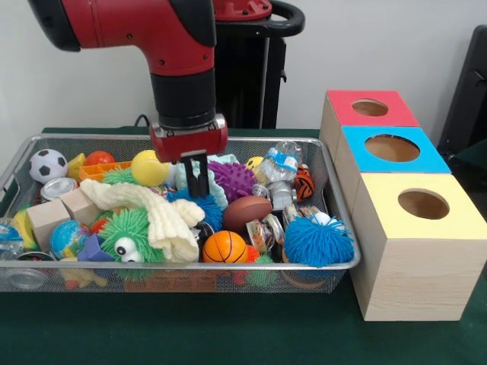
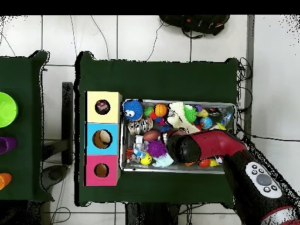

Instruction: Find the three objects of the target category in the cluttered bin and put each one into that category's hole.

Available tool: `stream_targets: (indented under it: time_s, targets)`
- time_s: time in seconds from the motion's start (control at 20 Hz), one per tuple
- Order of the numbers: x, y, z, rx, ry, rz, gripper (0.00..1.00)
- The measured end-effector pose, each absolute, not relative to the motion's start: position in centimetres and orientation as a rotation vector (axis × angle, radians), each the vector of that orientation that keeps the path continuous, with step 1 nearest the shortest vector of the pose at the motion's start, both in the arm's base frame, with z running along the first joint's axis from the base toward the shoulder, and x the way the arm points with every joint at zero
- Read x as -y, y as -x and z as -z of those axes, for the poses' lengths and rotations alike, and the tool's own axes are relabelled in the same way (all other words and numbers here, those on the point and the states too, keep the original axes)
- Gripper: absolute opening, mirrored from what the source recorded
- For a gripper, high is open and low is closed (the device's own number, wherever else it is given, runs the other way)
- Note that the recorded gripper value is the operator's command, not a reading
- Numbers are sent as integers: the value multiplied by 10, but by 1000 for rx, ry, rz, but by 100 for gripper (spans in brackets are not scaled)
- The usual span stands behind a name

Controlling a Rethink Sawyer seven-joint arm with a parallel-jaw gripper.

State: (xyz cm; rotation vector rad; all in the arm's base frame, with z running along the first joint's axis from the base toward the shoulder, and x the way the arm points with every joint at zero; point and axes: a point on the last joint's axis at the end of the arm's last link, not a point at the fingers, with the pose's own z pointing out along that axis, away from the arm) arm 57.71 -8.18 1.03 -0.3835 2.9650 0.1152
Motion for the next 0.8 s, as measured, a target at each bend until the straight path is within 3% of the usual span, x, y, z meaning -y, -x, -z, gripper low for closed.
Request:
stream_targets:
  time_s: [0.5,0.8]
  targets:
    - [79,-557,28,-2935,329,-175,0]
    - [98,-547,13,-2942,286,-160,0]
